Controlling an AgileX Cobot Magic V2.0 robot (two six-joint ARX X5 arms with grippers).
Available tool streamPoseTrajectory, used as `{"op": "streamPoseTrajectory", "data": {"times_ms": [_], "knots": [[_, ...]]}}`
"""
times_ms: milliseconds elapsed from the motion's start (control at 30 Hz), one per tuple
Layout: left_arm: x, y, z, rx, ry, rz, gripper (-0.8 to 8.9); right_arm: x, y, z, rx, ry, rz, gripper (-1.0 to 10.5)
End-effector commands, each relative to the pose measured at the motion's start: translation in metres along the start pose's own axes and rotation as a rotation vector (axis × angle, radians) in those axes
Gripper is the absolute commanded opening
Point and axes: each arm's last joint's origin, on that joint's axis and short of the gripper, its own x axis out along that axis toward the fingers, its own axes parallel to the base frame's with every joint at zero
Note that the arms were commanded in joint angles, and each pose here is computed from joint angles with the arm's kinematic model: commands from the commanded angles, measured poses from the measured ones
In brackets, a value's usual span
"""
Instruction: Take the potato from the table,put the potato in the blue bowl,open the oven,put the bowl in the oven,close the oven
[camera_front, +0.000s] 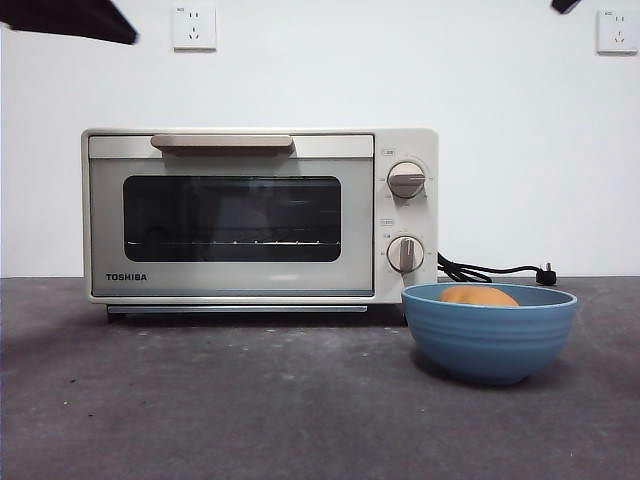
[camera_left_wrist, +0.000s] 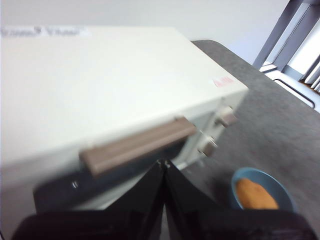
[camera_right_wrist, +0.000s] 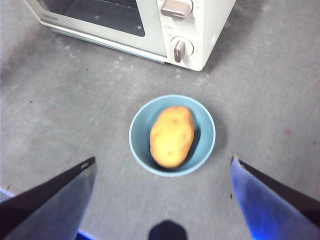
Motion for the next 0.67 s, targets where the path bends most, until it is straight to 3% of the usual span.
{"op": "streamPoseTrajectory", "data": {"times_ms": [33,367,667], "knots": [[0.021,0.006,0.005,0.045,0.027,0.018,-0.08,-0.002,0.0,-0.003,0.021,0.008,-0.002,4.4],[0.078,0.019,0.005,0.102,0.119,0.05,-0.08,-0.005,-0.001,-0.005,0.039,0.007,-0.002,4.4],[0.095,0.022,-0.007,0.113,0.163,0.051,-0.08,-0.005,-0.001,-0.005,0.039,0.008,-0.002,4.4]]}}
